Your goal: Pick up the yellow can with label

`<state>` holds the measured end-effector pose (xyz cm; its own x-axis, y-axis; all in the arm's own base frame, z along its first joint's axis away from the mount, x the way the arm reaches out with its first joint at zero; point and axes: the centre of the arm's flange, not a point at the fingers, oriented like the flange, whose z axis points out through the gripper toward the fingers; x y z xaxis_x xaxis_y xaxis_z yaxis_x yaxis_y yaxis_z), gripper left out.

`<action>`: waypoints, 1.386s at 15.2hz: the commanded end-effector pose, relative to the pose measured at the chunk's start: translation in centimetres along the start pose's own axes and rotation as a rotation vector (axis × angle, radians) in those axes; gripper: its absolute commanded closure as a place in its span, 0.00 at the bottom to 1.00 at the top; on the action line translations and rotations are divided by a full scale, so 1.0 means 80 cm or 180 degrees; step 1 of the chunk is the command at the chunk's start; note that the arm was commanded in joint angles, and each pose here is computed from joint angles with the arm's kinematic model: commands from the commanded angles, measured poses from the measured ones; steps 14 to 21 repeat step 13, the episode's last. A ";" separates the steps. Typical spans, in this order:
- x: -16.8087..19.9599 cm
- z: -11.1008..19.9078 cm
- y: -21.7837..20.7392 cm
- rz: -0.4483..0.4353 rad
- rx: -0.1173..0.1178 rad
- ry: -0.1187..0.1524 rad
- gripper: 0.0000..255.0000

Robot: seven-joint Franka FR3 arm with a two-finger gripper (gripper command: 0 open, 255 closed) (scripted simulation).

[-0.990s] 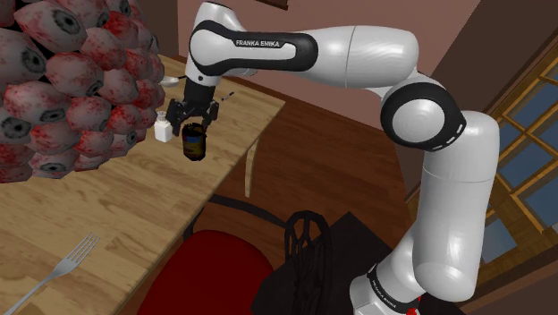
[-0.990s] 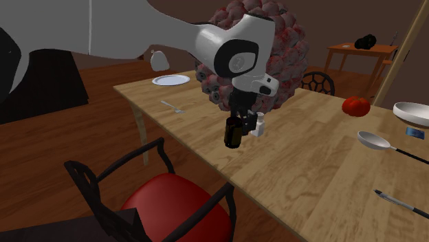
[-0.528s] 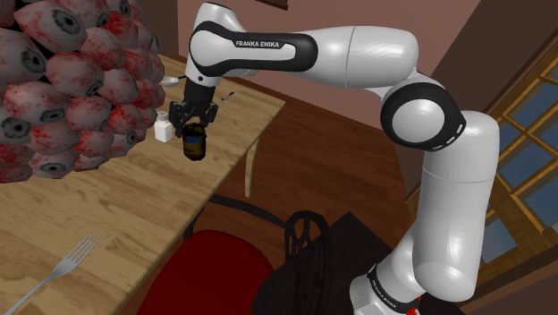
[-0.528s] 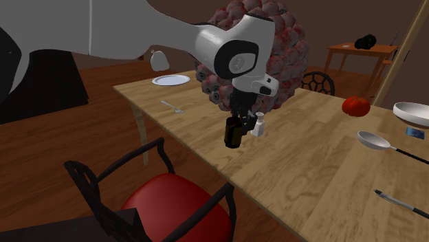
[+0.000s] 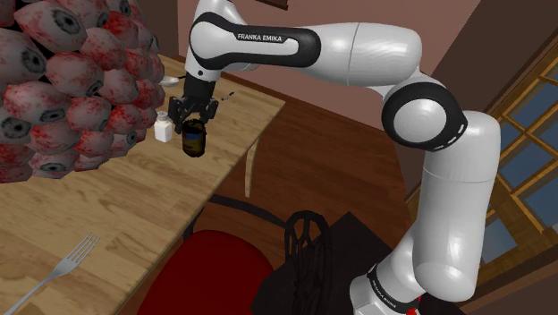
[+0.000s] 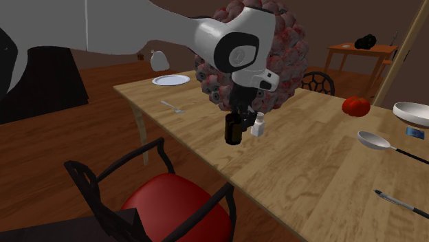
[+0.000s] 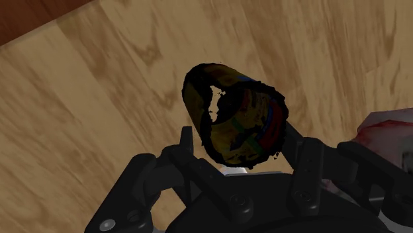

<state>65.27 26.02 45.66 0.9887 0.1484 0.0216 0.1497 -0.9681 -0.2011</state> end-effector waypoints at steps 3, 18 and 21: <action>0.001 -0.025 -0.004 0.0000 0.0000 -0.0001 1.00; 0.002 -0.078 -0.015 0.0000 0.0000 -0.0001 1.00; 0.002 -0.078 -0.015 0.0000 0.0000 -0.0001 1.00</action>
